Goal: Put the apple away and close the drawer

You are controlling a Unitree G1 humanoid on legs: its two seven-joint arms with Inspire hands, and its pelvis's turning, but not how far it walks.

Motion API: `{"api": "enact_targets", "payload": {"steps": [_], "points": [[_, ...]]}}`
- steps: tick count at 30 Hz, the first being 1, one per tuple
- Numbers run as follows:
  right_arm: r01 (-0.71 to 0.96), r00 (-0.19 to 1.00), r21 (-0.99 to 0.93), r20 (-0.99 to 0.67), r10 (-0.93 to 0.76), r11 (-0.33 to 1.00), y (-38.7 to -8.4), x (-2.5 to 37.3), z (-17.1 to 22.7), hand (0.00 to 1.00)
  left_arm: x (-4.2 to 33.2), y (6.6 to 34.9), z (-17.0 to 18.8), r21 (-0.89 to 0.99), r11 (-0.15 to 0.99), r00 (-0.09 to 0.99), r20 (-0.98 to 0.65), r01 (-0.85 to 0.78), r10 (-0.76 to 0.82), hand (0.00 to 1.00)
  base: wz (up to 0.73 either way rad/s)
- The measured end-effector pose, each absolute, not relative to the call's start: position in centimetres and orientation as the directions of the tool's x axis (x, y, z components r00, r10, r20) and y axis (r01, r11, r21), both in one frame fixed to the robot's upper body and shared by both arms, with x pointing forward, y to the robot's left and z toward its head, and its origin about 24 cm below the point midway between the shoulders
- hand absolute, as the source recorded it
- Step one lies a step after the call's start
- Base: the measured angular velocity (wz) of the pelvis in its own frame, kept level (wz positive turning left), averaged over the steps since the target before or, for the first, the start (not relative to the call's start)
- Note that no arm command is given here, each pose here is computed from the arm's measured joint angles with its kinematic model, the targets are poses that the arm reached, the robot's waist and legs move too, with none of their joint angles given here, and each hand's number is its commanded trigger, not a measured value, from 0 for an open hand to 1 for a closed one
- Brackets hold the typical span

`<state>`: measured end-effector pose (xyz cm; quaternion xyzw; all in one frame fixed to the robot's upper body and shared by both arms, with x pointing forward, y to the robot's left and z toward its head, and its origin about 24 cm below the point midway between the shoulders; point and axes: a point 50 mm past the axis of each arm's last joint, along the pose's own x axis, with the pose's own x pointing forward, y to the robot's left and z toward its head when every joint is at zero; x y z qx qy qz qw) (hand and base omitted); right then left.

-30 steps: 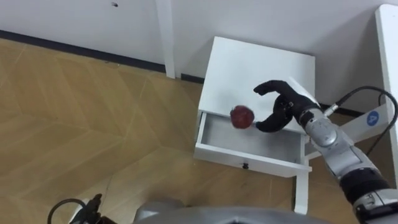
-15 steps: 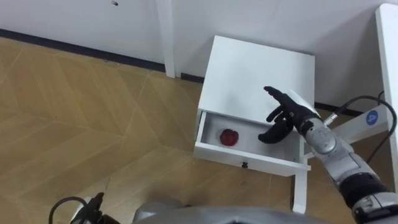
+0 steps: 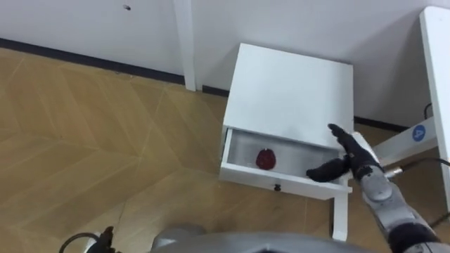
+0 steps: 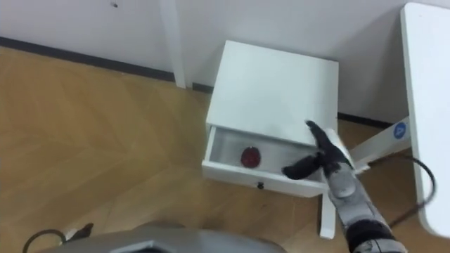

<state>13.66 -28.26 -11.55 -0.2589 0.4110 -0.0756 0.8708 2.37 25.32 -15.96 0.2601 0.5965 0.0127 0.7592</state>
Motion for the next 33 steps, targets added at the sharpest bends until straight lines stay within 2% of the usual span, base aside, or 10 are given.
{"api": "enact_targets", "payload": {"steps": [2,5,10,12,14,15,17,19,22,33], "points": [[0.026,0.552,-0.527,-0.701,-0.452,0.849,-29.8,10.1,-12.3,0.0,2.0,25.7,-15.9,0.414,0.867,0.273,-0.899,0.279,0.342,0.0,-0.07],[0.127,0.437,-0.55,-0.716,-0.544,0.826,-31.0,7.3,-12.9,0.0,2.5,26.0,-16.0,0.419,0.867,0.265,-0.898,0.271,0.351,0.0,-0.2],[0.141,0.302,-0.542,-0.774,-0.557,0.829,-30.7,4.1,-14.1,0.0,3.9,26.8,-15.7,0.439,0.875,0.269,-0.885,0.206,0.381,0.0,-0.1],[0.127,0.268,-0.541,-0.788,-0.554,0.831,-30.5,3.4,-14.3,0.0,3.1,27.0,-15.7,0.443,0.877,0.249,-0.885,0.189,0.393,0.0,0.0],[0.115,0.231,-0.542,-0.8,-0.553,0.832,-30.4,3.0,-14.4,0.0,0.7,27.2,-15.7,0.447,0.875,0.194,-0.89,0.187,0.413,0.0,-0.03],[0.118,0.225,-0.539,-0.804,-0.551,0.834,-30.1,2.9,-14.5,0.0,0.4,27.4,-15.6,0.456,0.87,0.189,-0.886,0.19,0.423,0.0,0.27],[0.152,0.223,-0.521,-0.81,-0.543,0.84,-29.4,3.2,-14.9,0.0,2.9,29.0,-14.7,0.53,0.828,0.283,-0.835,0.184,0.471,0.0,-0.12],[0.155,0.234,-0.517,-0.809,-0.539,0.842,-29.3,3.7,-14.9,0.0,2.0,28.3,-15.0,0.519,0.837,0.254,-0.845,0.174,0.471,0.0,-0.58],[0.187,0.259,-0.504,-0.803,-0.537,0.843,-29.1,4.4,-14.8,0.0,2.2,27.4,-15.3,0.515,0.844,0.269,-0.843,0.149,0.466,0.0,-0.11],[0.216,0.308,-0.464,-0.802,-0.511,0.859,-28.0,4.9,-15.1,0.0,2.6,26.9,-15.4,0.516,0.849,0.293,-0.835,0.117,0.467,0.0,-0.04]]}}
